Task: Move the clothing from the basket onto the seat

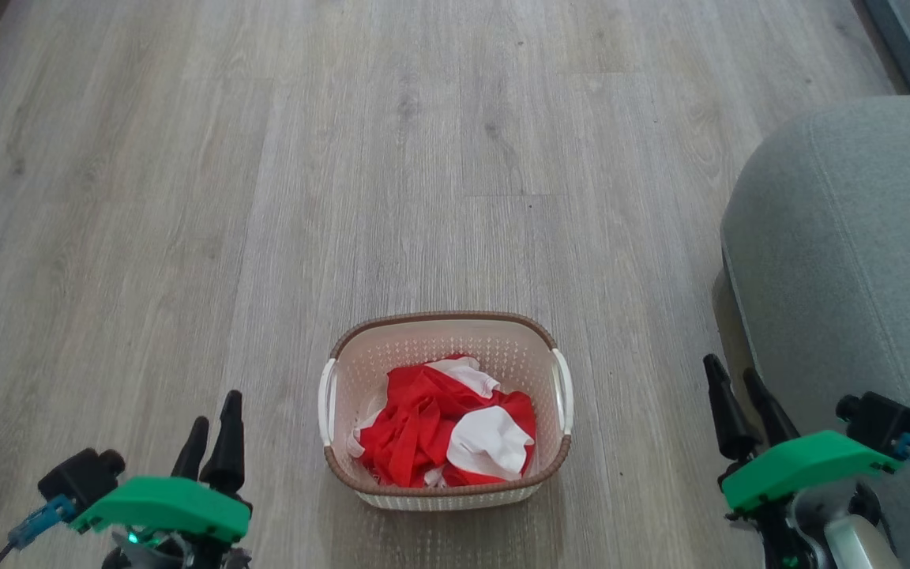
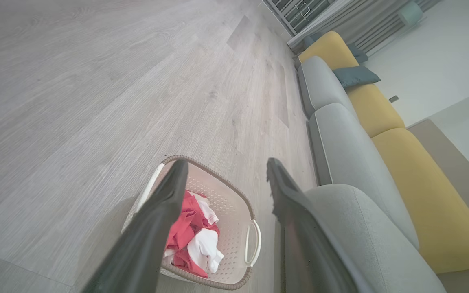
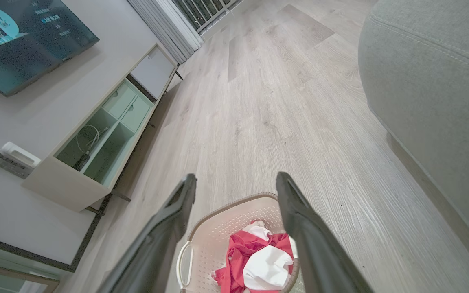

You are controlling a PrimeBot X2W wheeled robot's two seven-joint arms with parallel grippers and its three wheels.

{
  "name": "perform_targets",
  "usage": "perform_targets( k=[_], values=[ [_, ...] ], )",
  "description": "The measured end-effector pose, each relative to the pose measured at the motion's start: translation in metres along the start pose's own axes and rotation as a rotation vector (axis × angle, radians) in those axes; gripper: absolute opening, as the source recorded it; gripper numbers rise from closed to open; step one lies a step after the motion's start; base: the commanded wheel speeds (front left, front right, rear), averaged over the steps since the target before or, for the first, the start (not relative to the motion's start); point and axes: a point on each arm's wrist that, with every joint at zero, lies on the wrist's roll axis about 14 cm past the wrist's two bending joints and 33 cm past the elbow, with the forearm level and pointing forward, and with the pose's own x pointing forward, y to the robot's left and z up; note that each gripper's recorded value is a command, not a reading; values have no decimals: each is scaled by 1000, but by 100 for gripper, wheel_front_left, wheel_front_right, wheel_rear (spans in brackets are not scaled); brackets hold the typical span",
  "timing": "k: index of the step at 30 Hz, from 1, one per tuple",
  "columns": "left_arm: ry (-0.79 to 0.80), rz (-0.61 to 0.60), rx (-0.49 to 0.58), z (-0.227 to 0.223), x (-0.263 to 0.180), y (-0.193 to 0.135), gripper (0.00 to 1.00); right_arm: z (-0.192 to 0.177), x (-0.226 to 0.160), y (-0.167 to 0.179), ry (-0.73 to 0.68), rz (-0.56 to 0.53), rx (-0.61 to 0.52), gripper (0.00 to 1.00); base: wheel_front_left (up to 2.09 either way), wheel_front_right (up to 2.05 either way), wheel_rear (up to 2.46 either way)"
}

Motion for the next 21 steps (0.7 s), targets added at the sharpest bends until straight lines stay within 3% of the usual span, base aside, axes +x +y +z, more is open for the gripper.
perform_targets(
  k=[21],
  values=[
    [-64,-53,288,12,-1,-13,100,-2,0,11,-3,63,-266,100,0,0,0]
  ],
)
